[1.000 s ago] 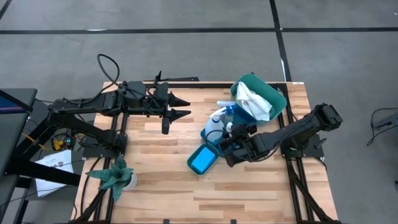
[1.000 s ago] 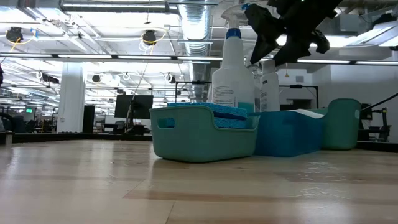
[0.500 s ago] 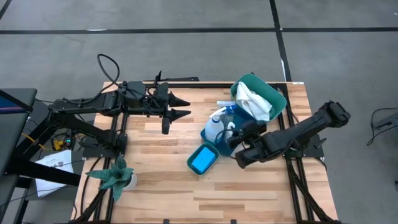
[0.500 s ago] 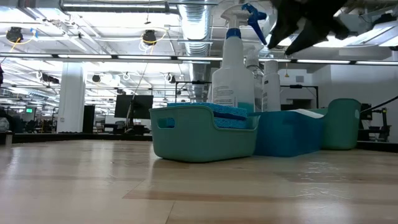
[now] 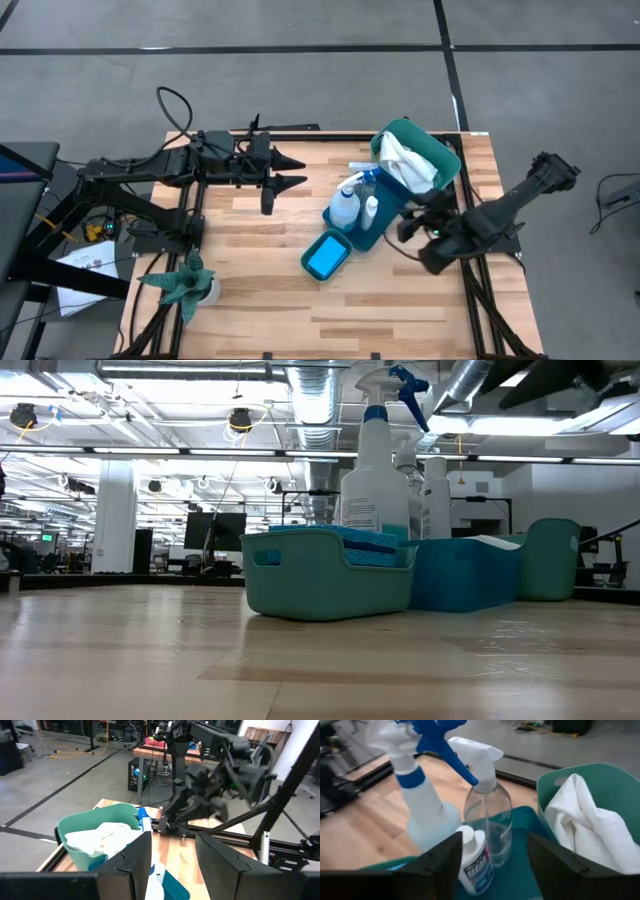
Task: Pick & Place Kitchen Items
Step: Return to Home Position
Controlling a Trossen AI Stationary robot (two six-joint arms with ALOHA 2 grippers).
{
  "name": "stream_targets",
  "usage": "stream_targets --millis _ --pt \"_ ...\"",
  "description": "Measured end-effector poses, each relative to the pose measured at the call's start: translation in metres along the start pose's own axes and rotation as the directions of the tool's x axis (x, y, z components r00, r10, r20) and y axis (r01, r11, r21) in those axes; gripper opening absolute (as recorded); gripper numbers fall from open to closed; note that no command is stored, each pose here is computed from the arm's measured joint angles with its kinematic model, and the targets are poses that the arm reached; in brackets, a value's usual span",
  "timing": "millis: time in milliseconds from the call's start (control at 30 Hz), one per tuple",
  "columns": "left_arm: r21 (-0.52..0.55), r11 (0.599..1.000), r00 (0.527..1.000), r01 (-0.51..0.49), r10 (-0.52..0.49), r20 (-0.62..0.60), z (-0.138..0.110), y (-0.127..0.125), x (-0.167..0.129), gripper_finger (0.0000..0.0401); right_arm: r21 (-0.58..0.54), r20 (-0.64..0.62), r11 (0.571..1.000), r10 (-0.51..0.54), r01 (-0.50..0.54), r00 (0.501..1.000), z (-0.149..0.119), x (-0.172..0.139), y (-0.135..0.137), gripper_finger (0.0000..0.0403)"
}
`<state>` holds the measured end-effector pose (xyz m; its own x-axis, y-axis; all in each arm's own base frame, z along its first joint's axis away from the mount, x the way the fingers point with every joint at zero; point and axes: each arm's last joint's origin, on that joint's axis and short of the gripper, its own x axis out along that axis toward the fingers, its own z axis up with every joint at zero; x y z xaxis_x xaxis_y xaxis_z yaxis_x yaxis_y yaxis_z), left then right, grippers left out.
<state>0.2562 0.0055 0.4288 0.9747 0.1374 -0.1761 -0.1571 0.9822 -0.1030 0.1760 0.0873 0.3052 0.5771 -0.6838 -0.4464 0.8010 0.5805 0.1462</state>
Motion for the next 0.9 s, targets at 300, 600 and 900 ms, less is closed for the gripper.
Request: stream_targets --millis 300,600,900 --pt "0.0 1.0 0.998 -0.032 0.032 -0.055 -0.003 0.003 -0.012 0.0149 0.02 -0.102 0.985 0.172 -0.171 0.98 0.015 -0.036 -0.04 0.0017" --pt "-0.019 0.997 0.996 -0.069 0.068 -0.064 0.0 0.006 -0.039 0.0149 0.122 -0.097 0.963 0.253 -0.241 0.963 0.012 -0.051 -0.068 0.0003" --pt "-0.001 0.999 0.989 -0.053 0.052 -0.138 -0.007 0.005 -0.059 0.0136 0.317 0.02 0.843 0.453 -0.436 0.891 -0.036 -0.051 -0.086 0.0001"
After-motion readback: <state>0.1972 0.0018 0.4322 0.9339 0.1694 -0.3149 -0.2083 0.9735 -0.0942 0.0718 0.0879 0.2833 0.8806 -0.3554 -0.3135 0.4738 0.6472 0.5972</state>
